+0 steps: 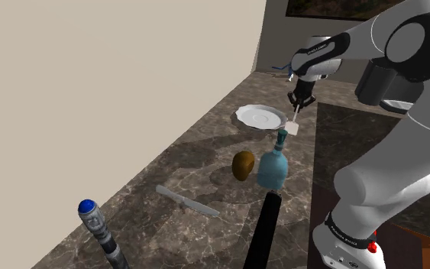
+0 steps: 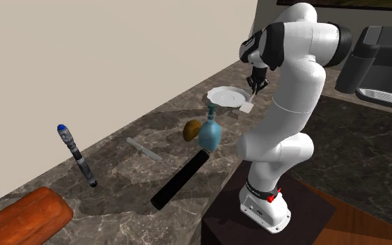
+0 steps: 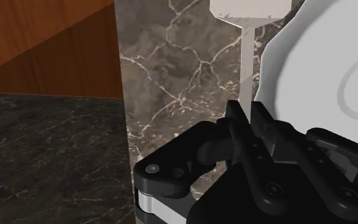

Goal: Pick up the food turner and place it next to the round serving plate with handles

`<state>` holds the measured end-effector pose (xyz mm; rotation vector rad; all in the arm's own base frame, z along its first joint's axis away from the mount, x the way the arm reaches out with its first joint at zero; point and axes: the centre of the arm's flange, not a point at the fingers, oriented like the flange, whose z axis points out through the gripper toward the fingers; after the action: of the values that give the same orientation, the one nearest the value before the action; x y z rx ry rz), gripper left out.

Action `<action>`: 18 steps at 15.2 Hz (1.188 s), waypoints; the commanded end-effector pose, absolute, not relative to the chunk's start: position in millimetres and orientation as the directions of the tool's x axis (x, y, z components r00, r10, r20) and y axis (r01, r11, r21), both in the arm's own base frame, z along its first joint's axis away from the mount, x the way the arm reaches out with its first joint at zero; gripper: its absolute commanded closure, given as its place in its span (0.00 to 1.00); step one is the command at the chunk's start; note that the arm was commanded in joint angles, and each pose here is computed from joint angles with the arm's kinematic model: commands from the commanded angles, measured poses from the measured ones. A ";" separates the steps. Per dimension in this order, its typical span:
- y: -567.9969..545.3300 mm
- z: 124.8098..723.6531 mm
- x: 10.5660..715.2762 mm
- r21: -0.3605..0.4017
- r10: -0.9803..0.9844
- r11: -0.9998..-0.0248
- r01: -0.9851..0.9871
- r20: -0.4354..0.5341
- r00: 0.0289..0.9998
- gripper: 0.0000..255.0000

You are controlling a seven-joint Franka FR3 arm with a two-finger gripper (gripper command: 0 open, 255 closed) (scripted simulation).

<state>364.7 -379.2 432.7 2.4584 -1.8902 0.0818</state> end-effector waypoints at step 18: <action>-592.4 421.9 324.6 0.000 -0.964 -0.258 -0.966 0.066 0.258 1.00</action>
<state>324.1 -589.9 425.8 2.4586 -1.8887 0.0819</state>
